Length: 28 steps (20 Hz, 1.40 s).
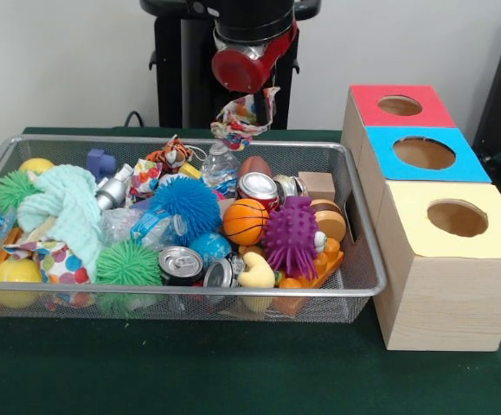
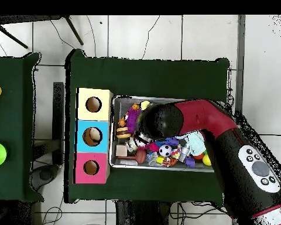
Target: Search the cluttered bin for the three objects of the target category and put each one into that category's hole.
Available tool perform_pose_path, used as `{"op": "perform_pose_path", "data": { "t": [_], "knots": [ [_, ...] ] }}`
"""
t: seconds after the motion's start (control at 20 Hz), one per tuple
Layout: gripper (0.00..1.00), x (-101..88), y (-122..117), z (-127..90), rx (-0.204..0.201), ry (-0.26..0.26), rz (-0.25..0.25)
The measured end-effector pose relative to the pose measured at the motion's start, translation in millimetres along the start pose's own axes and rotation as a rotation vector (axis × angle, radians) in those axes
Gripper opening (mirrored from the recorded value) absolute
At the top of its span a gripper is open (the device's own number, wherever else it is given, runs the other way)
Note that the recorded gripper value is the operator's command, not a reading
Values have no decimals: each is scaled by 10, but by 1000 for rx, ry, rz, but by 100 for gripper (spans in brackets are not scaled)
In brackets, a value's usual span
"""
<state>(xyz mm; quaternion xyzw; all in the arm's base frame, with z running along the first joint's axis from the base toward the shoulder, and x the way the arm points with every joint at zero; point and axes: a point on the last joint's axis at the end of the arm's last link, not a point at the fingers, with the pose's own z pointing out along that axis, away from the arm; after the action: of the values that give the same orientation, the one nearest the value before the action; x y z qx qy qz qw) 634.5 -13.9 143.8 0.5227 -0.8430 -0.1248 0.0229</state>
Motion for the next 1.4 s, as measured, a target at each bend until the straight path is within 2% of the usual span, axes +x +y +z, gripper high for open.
{"op": "perform_pose_path", "data": {
  "t": [0.2, 0.25, 0.4, 0.7, 0.95, 1.25, 1.4],
  "knots": [
    [0, 17, -67, -91, 34, -103, 4],
    [0, 66, -127, -122, 62, -161, 13],
    [0, 165, -221, -149, 106, -240, 33],
    [0, 212, -257, -144, 128, -305, 43],
    [0, 0, -159, -152, 117, -326, 3],
    [0, -445, 9, -200, 104, -349, -53],
    [0, -742, 121, -266, 102, -376, -85]
  ]
}}
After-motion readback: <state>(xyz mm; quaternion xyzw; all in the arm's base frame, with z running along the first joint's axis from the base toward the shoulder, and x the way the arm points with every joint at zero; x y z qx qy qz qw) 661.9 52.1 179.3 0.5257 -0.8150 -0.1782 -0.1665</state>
